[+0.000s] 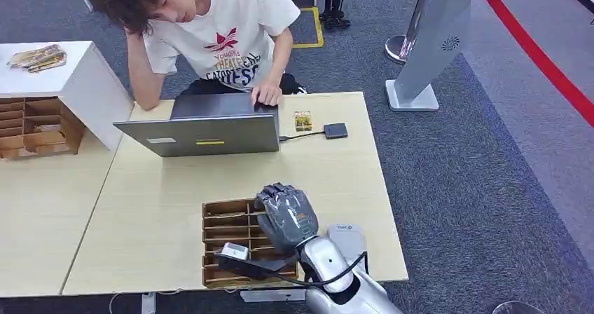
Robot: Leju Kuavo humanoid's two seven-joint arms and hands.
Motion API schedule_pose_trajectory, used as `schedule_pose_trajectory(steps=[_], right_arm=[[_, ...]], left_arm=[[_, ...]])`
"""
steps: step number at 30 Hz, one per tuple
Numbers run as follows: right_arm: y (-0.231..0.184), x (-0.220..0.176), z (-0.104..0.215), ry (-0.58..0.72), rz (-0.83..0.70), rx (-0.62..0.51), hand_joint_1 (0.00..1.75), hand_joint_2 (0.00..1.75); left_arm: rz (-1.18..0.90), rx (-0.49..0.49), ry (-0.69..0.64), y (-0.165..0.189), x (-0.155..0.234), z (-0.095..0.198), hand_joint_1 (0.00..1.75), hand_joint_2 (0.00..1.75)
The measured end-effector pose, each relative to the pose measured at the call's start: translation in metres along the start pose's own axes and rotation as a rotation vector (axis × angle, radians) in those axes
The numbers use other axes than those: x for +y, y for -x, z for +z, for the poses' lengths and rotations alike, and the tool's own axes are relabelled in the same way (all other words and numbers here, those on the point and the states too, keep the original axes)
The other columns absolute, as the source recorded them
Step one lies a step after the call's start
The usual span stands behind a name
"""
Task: Pass the card to the sensor for recognition and then transmit it.
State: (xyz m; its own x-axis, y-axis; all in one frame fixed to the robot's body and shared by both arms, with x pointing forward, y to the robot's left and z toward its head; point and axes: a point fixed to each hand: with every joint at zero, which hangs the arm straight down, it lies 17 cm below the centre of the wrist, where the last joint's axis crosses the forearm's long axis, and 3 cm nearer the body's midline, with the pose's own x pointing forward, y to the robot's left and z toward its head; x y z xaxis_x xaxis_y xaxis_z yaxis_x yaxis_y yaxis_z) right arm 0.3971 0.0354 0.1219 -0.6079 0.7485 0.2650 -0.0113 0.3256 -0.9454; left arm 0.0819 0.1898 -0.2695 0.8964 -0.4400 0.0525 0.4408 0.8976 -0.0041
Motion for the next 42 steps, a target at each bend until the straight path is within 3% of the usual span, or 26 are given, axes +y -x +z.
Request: schedule_pose_trajectory(steps=[23,27,32,42], right_arm=[[0.006,0.006,-0.001,-0.016,0.006,0.013,1.08,1.75],[0.008,0.007,-0.001,-0.021,0.01,0.015,0.94,1.75],[0.01,0.01,-0.001,-0.029,0.016,0.018,0.94,1.75],[0.014,0.01,-0.005,-0.032,0.02,0.03,1.45,1.75]], left_arm=[[-0.001,0.0,0.001,0.0,0.0,0.0,0.0,0.0],[0.0,0.0,0.001,0.0,0.0,0.0,0.0,0.0],[0.0,0.002,0.002,0.0,0.0,0.0,0.0,0.0],[0.0,0.005,0.002,0.001,0.0,0.0,0.0,0.0]])
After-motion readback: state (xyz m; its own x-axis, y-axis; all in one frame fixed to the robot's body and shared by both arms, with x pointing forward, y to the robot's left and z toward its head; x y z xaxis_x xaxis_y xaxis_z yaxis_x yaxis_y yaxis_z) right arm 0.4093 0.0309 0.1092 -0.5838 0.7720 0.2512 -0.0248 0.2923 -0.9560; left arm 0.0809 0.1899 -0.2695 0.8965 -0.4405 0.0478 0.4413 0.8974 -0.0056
